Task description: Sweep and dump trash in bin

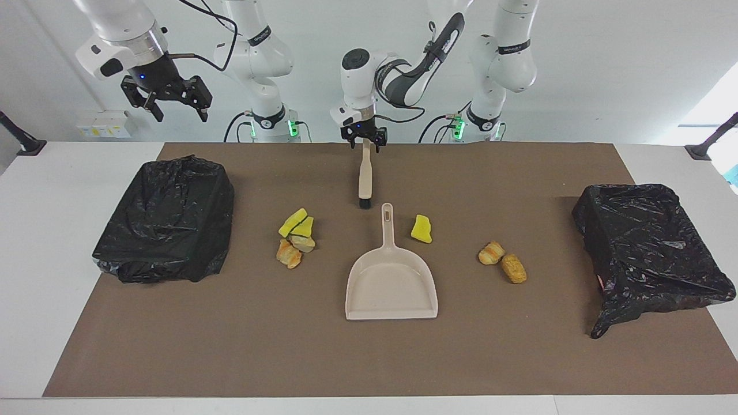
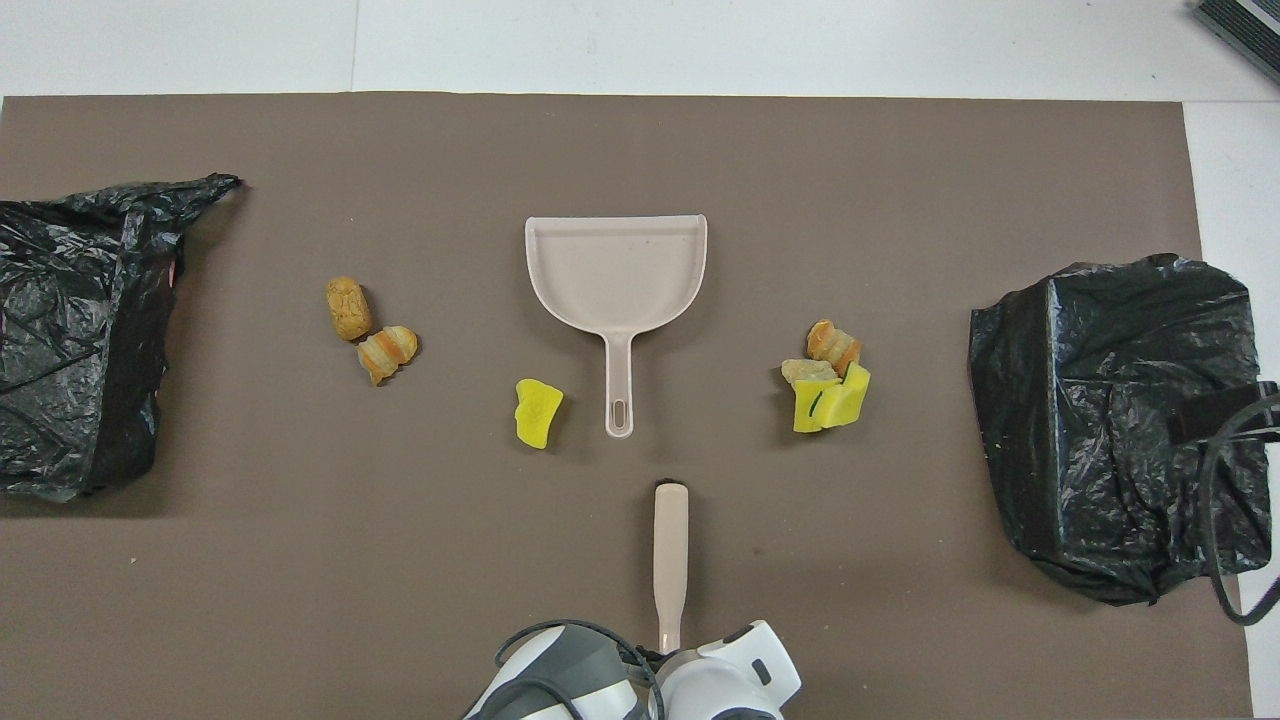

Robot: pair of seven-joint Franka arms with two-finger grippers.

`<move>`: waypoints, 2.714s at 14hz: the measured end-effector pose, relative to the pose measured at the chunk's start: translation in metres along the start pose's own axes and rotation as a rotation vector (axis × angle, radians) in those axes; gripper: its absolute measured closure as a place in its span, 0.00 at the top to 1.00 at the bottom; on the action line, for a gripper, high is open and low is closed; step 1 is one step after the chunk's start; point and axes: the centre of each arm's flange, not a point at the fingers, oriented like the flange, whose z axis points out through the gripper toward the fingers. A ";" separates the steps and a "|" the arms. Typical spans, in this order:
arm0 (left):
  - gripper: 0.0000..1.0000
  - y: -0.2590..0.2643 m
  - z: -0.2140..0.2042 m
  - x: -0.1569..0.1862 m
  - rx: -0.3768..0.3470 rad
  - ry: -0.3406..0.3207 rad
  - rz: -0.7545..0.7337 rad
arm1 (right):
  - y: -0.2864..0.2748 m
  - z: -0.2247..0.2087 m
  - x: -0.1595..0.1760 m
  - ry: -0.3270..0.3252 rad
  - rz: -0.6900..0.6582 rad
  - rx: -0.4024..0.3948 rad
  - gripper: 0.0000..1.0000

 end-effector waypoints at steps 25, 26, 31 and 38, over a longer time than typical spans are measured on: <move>0.27 -0.258 -0.113 0.092 0.023 -0.124 -0.218 | -0.012 -0.008 0.007 0.037 -0.022 -0.004 1.00; 0.27 -0.275 -0.111 0.102 0.009 -0.107 -0.234 | -0.012 -0.008 0.007 0.037 -0.022 -0.004 1.00; 0.27 -0.379 -0.095 0.140 -0.045 -0.017 -0.256 | -0.036 -0.003 0.010 0.042 -0.069 -0.011 1.00; 0.27 -0.524 -0.060 0.147 -0.042 0.047 -0.183 | -0.151 0.071 0.067 0.097 -0.206 0.051 1.00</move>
